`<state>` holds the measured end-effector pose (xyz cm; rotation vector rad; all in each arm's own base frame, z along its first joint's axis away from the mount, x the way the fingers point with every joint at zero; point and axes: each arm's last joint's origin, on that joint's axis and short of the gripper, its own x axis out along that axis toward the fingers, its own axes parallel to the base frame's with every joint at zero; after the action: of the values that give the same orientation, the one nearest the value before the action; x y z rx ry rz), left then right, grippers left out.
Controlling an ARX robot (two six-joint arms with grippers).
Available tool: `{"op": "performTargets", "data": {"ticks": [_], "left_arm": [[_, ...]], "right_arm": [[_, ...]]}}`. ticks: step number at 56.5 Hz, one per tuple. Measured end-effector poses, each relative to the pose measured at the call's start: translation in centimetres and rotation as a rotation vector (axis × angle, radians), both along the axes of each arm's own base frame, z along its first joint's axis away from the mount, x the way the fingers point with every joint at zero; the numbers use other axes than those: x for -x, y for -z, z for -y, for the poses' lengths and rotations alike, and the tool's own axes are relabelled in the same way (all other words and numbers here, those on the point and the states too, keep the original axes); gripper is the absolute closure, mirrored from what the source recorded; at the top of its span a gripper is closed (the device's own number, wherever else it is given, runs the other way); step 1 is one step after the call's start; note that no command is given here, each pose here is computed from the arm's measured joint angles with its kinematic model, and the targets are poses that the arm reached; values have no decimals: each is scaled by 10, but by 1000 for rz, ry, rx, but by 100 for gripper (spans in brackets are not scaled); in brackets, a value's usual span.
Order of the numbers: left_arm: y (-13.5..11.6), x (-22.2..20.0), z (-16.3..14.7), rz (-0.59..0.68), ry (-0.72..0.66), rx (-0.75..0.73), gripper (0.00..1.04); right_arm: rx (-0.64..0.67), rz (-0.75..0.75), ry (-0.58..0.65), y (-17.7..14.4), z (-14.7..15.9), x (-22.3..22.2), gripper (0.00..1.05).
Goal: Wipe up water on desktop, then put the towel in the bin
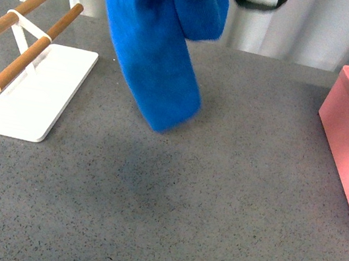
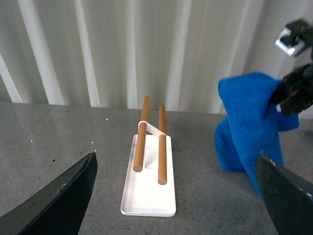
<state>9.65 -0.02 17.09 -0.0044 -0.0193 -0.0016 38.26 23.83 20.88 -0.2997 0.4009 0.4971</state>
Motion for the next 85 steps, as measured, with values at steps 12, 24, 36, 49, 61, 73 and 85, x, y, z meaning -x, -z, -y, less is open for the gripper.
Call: {"op": "performTargets", "data": {"ticks": [12,24,36,49,61,73,85], "left_arm": [[0,0,0,0,0,0,7],[0,0,0,0,0,0,7],[0,0,0,0,0,0,7],[0,0,0,0,0,0,7],[0,0,0,0,0,0,7],[0,0,0,0,0,0,7],[0,0,0,0,0,0,7]], "right_arm": [[-125,234,178,-73,37,24,100],[-187,452,431,-145,99,60,100],[-109,464,698,-132,162,73,100],[-34,419,834,-90,218,77,100],[7,387,898,-62,243,81,100],[25,336,897,-41,250,80,100],[10,261,881,-32,250,80,77]]}}
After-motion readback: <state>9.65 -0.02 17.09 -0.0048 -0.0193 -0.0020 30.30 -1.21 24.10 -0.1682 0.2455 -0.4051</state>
